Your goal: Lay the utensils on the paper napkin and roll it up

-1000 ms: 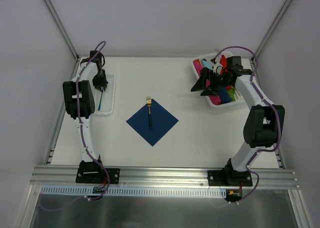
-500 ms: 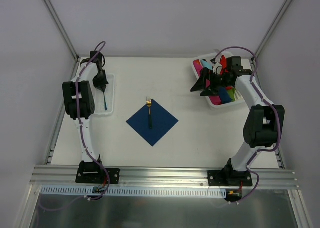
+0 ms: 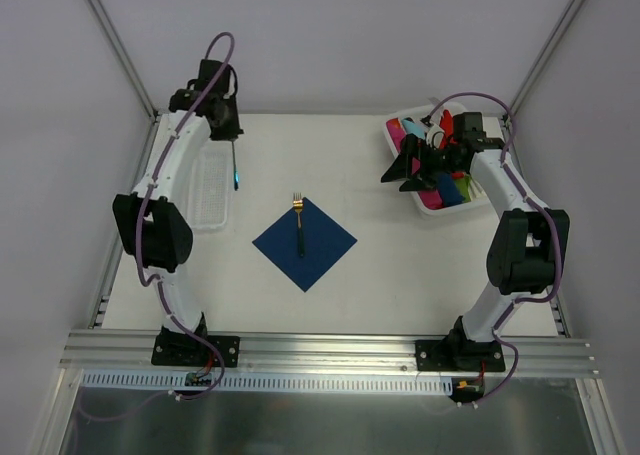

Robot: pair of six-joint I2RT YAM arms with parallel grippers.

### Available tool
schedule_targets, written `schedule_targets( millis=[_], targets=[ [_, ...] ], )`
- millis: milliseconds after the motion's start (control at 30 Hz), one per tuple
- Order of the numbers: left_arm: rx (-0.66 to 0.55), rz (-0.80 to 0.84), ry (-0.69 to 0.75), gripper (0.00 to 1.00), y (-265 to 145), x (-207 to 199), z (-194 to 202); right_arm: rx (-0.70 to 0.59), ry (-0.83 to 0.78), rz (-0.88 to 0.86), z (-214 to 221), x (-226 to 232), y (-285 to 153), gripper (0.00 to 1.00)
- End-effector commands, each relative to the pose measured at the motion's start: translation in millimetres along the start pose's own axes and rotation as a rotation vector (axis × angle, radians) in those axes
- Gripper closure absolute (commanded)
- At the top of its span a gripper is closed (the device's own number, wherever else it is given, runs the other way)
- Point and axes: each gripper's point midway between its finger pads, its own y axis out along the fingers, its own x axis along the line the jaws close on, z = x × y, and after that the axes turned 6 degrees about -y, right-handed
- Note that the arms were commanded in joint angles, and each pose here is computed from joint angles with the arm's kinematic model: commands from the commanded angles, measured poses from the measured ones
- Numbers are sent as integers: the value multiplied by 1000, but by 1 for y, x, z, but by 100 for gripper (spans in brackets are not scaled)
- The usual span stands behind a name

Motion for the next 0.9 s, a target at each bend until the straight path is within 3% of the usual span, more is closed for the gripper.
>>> schedule_targets(
  millis=[0, 233, 367, 633, 867],
  targets=[
    [116, 93, 35, 100, -27, -71, 60, -49, -41, -24, -10, 21, -18, 1],
    [239, 203, 87, 100, -33, -175, 141, -57, -52, -16, -3, 24, -23, 1],
    [283, 191, 86, 100, -19, -201, 169, -63, -57, -15, -3, 27, -25, 1],
    [405, 125, 72, 100, 9, -203, 219, -70, -68, -11, 0, 29, -28, 1],
    [416, 88, 106, 100, 18, -193, 230, -71, -68, -13, 3, 29, -28, 1]
  ],
)
